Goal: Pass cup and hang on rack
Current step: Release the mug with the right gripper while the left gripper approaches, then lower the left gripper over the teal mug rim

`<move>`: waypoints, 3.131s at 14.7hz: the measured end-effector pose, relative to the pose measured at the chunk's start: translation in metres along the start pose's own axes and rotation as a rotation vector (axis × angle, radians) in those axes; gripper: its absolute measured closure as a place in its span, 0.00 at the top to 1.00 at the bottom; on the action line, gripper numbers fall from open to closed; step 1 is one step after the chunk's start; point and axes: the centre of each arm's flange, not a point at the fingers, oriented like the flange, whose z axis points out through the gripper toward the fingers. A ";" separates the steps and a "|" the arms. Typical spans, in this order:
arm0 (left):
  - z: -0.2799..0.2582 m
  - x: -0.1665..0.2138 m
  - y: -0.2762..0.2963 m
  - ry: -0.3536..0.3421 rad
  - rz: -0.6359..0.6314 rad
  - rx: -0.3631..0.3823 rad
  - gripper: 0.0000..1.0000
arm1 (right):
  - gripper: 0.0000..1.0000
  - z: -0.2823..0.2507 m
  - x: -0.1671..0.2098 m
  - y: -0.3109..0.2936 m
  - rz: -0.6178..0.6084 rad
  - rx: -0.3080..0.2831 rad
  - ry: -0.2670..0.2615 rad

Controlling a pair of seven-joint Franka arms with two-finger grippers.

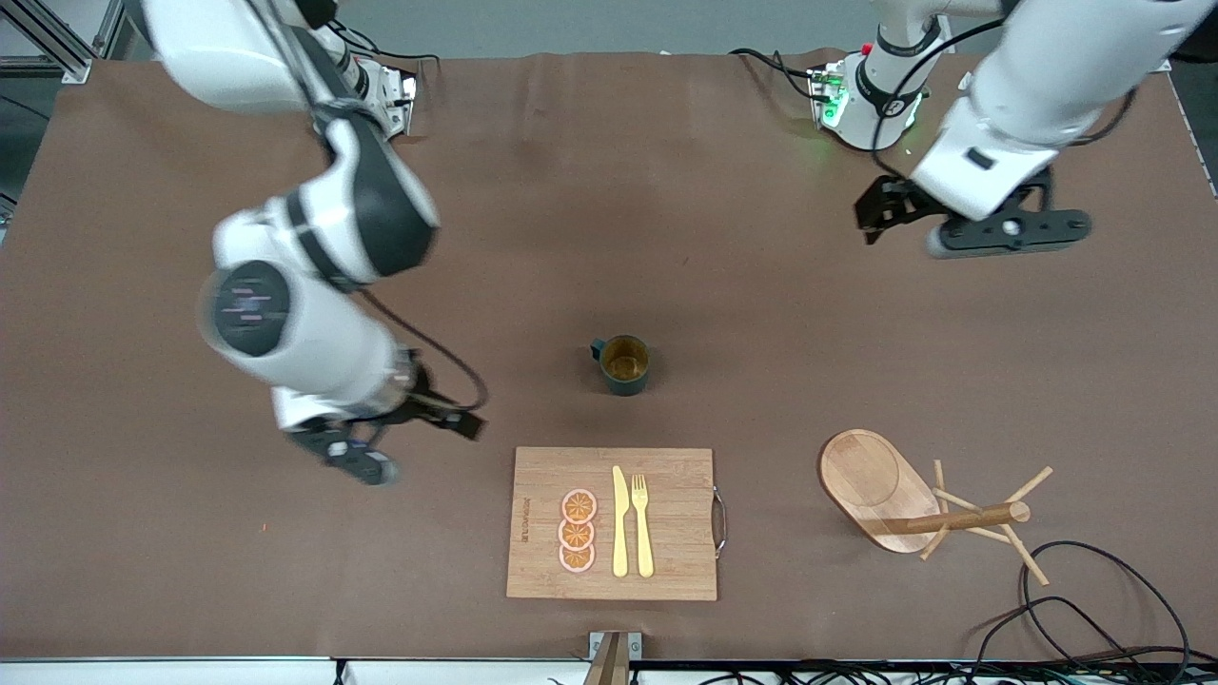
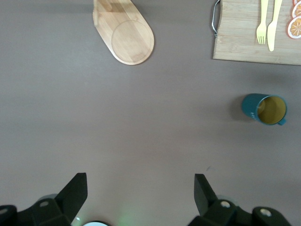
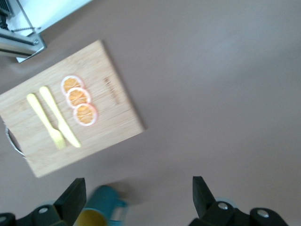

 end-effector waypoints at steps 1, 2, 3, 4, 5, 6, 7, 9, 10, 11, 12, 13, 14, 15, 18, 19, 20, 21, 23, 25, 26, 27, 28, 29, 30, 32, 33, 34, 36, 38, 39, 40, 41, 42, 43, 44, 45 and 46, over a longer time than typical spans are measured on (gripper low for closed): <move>0.005 -0.002 0.020 0.004 -0.024 0.014 1.00 | 1.00 -0.017 0.015 0.025 -0.044 -0.002 0.005; 0.010 -0.005 0.042 0.011 -0.054 0.027 1.00 | 1.00 -0.032 0.030 0.050 -0.093 -0.011 0.016; 0.016 -0.008 0.064 0.021 -0.084 0.042 1.00 | 1.00 -0.044 0.043 0.072 -0.149 -0.027 0.035; 0.024 -0.012 0.087 0.036 -0.112 0.059 1.00 | 1.00 -0.054 0.054 0.092 -0.202 -0.046 0.053; 0.033 -0.016 0.109 0.053 -0.138 0.071 1.00 | 1.00 -0.063 0.062 0.110 -0.241 -0.060 0.064; 0.043 -0.021 0.130 0.074 -0.167 0.081 1.00 | 1.00 -0.071 0.069 0.127 -0.265 -0.067 0.070; 0.055 -0.026 0.153 0.100 -0.197 0.092 1.00 | 1.00 -0.079 0.075 0.142 -0.279 -0.070 0.075; 0.083 -0.040 0.196 0.153 -0.240 0.126 1.00 | 1.00 -0.096 0.078 0.169 -0.290 -0.085 0.085; 0.098 -0.047 0.214 0.182 -0.251 0.143 1.00 | 1.00 -0.104 0.076 0.179 -0.299 -0.096 0.092; 0.113 -0.052 0.230 0.208 -0.253 0.158 1.00 | 1.00 -0.114 0.073 0.189 -0.304 -0.111 0.101; 0.128 -0.056 0.243 0.230 -0.249 0.168 1.00 | 1.00 -0.122 0.069 0.196 -0.304 -0.124 0.110; 0.142 -0.058 0.255 0.251 -0.246 0.175 1.00 | 1.00 -0.131 0.064 0.203 -0.300 -0.130 0.117; 0.156 -0.060 0.265 0.271 -0.253 0.178 1.00 | 1.00 -0.137 0.059 0.211 -0.295 -0.131 0.128; 0.168 -0.063 0.274 0.289 -0.267 0.178 1.00 | 1.00 -0.142 0.055 0.218 -0.290 -0.129 0.142; 0.189 -0.075 0.295 0.338 -0.272 0.186 1.00 | 1.00 -0.148 0.037 0.240 -0.296 -0.123 0.170; 0.193 -0.079 0.300 0.354 -0.256 0.194 1.00 | 1.00 -0.149 0.030 0.247 -0.297 -0.125 0.165; 0.197 -0.085 0.305 0.366 -0.239 0.202 1.00 | 1.00 -0.151 0.023 0.253 -0.299 -0.127 0.160; 0.202 -0.092 0.311 0.374 -0.219 0.209 1.00 | 1.00 -0.154 0.015 0.257 -0.300 -0.128 0.158; 0.217 -0.106 0.323 0.394 -0.178 0.230 1.00 | 1.00 -0.161 0.000 0.263 -0.301 -0.127 0.160; 0.238 -0.119 0.334 0.421 -0.164 0.231 1.00 | 1.00 -0.168 -0.011 0.268 -0.299 -0.126 0.163; 0.253 -0.124 0.337 0.445 -0.163 0.233 1.00 | 1.00 -0.171 -0.015 0.270 -0.297 -0.127 0.160; 0.270 -0.129 0.337 0.468 -0.156 0.237 1.00 | 1.00 -0.172 -0.017 0.272 -0.296 -0.128 0.156; 0.285 -0.134 0.336 0.480 -0.145 0.242 1.00 | 1.00 -0.173 -0.020 0.274 -0.298 -0.128 0.146; 0.297 -0.139 0.334 0.483 -0.131 0.245 1.00 | 1.00 -0.173 -0.022 0.276 -0.301 -0.127 0.132; 0.307 -0.142 0.332 0.489 -0.111 0.247 1.00 | 1.00 -0.172 -0.023 0.277 -0.303 -0.123 0.120; 0.324 -0.148 0.328 0.517 -0.057 0.247 1.00 | 1.00 -0.171 -0.024 0.280 -0.302 -0.122 0.104; 0.332 -0.150 0.325 0.526 -0.031 0.244 1.00 | 1.00 -0.171 -0.024 0.280 -0.302 -0.122 0.102; 0.339 -0.153 0.321 0.531 -0.007 0.238 1.00 | 1.00 -0.171 -0.024 0.280 -0.302 -0.122 0.102; 0.350 -0.156 0.312 0.541 0.039 0.216 1.00 | 1.00 -0.171 -0.024 0.280 -0.303 -0.121 0.103; 0.358 -0.153 0.298 0.568 0.096 0.185 1.00 | 1.00 -0.174 -0.025 0.280 -0.305 -0.120 0.110; 0.362 -0.150 0.290 0.580 0.127 0.160 1.00 | 1.00 -0.177 -0.025 0.280 -0.306 -0.118 0.118; 0.365 -0.146 0.282 0.589 0.153 0.133 1.00 | 1.00 -0.180 -0.025 0.280 -0.307 -0.116 0.126; 0.368 -0.141 0.274 0.601 0.170 0.106 1.00 | 1.00 -0.183 -0.026 0.280 -0.307 -0.115 0.132; 0.371 -0.137 0.268 0.623 0.174 0.082 1.00 | 1.00 -0.185 -0.026 0.280 -0.307 -0.114 0.135; 0.374 -0.136 0.265 0.654 0.174 0.059 1.00 | 1.00 -0.186 -0.026 0.279 -0.308 -0.113 0.137; 0.378 -0.136 0.263 0.688 0.166 0.034 1.00 | 1.00 -0.186 -0.026 0.279 -0.308 -0.113 0.137; 0.383 -0.137 0.260 0.724 0.156 0.006 1.00 | 1.00 -0.186 -0.026 0.280 -0.308 -0.113 0.137; 0.388 -0.139 0.259 0.756 0.146 -0.026 1.00 | 1.00 -0.186 -0.026 0.280 -0.307 -0.113 0.137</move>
